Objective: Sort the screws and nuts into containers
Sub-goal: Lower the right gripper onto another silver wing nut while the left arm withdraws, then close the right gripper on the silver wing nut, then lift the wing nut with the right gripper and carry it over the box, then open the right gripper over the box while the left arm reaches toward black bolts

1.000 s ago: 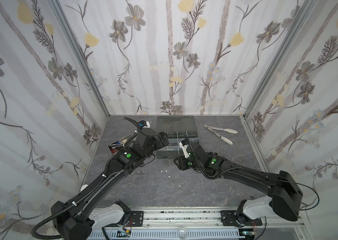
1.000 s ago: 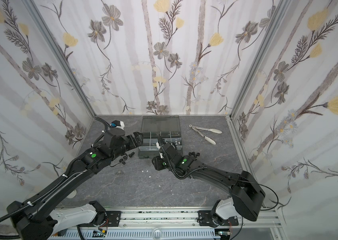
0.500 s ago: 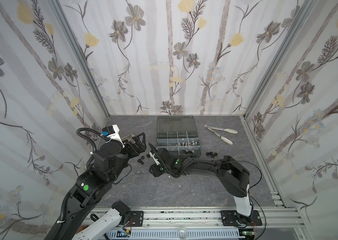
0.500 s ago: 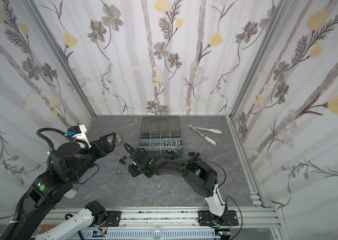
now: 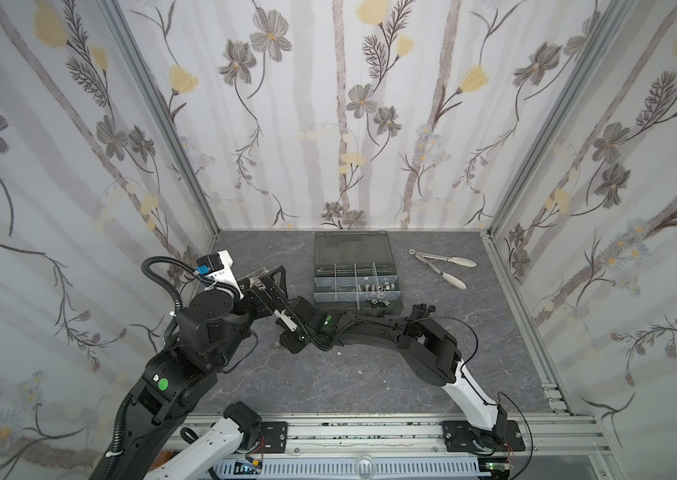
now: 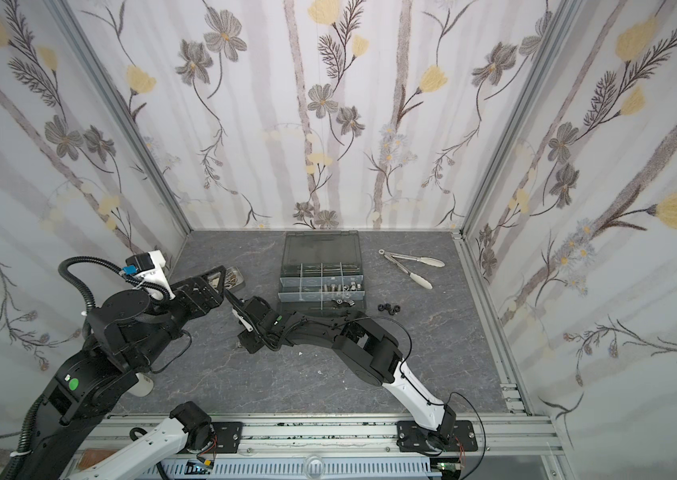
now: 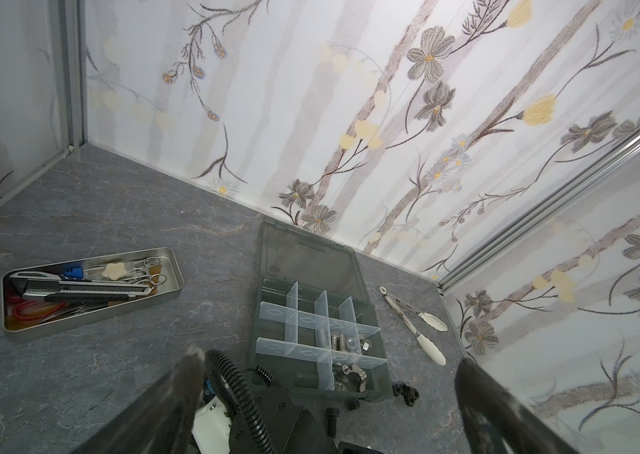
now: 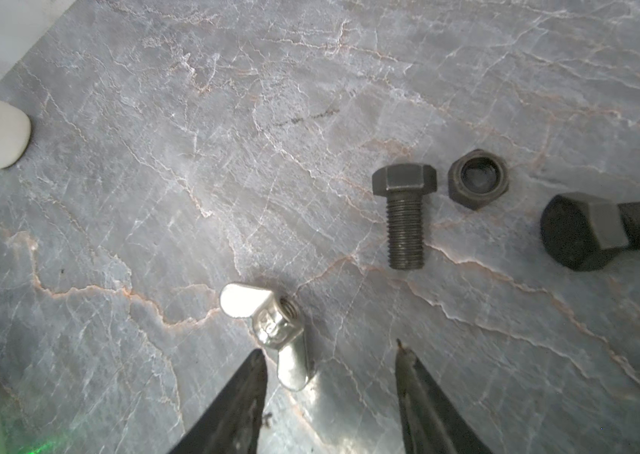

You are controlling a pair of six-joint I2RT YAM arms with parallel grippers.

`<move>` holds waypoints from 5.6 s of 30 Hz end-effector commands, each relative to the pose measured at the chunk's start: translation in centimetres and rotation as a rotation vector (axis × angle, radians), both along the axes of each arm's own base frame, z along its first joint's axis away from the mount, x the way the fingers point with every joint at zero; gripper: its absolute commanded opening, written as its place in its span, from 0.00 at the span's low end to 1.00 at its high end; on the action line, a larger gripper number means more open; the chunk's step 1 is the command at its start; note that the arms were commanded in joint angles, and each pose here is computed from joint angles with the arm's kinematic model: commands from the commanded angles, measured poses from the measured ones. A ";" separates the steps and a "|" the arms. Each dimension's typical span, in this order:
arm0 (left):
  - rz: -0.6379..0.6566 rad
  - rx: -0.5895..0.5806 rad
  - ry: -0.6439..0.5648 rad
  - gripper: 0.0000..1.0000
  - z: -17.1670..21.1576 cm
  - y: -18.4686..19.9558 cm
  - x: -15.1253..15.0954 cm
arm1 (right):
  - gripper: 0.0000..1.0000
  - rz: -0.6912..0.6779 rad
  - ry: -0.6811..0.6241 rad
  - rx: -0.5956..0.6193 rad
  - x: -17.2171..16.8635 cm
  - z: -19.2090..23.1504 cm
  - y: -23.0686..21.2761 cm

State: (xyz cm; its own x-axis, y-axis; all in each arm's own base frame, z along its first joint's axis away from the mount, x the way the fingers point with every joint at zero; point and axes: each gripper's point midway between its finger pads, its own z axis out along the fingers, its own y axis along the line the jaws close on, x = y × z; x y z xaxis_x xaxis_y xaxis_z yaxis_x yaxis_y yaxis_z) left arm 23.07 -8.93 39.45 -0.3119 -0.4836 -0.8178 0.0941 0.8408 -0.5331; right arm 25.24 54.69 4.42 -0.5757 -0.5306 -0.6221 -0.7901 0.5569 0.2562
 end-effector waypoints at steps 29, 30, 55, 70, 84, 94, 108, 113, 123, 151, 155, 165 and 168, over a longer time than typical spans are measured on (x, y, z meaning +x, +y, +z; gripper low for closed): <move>0.023 0.016 0.008 1.00 -0.3 0.5 0.0 | 0.45 0.051 -0.075 0.023 -0.8 2.9 1.8; 0.023 0.015 0.009 1.00 -0.3 0.5 0.0 | 0.45 0.058 -0.076 0.023 -1.0 2.9 1.9; 0.028 0.022 0.009 1.00 0.1 0.7 -0.2 | 0.43 0.123 -0.039 -0.004 -1.7 -2.3 4.0; 0.020 0.016 0.010 1.00 0.4 0.4 0.0 | 0.30 0.134 -0.143 -0.097 -1.9 -3.3 3.3; 0.011 0.014 0.012 1.00 0.6 0.0 0.3 | 0.24 0.103 -0.169 -0.153 -1.3 -3.4 1.9; 0.007 0.009 0.010 1.00 0.7 -0.2 0.5 | 0.24 0.094 -0.173 -0.170 -1.5 -3.6 0.8; 0.011 0.004 0.016 1.00 0.5 -0.2 0.6 | 0.04 0.025 -0.161 -0.138 -0.6 -2.1 0.2; 0.021 0.010 0.032 1.00 -0.2 -0.3 1.0 | 0.02 -0.019 -0.123 -0.077 0.2 -0.3 -0.9; -0.019 0.032 0.110 1.00 -2.9 -2.7 3.2 | 0.01 -0.120 -0.101 0.000 2.1 3.9 -5.4; 0.058 0.075 0.507 1.00 -21.5 -0.6 7.8 | 0.02 -0.495 -0.023 0.074 10.7 6.4 -24.2; 0.083 0.080 0.551 1.00 -22.9 0.6 7.8 | 0.03 -0.504 -0.018 0.065 10.9 5.7 -24.7; 0.127 0.093 0.674 0.85 -27.1 2.4 7.3 | 0.33 -0.541 0.002 0.086 12.1 4.9 -26.0; 0.141 0.096 0.696 0.81 -28.0 2.7 7.1 | 0.41 -0.546 -0.001 0.097 12.2 5.2 -26.3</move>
State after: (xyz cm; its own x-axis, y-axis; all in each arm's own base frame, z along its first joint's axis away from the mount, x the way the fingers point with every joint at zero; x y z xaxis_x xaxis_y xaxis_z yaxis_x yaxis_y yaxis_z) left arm 30.03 -6.39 11.82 -0.7201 -0.4905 -0.4908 -0.3490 0.8674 -0.3547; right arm 37.10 28.02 8.73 -0.7682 -0.1144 -0.6299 -0.3791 0.8741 0.3036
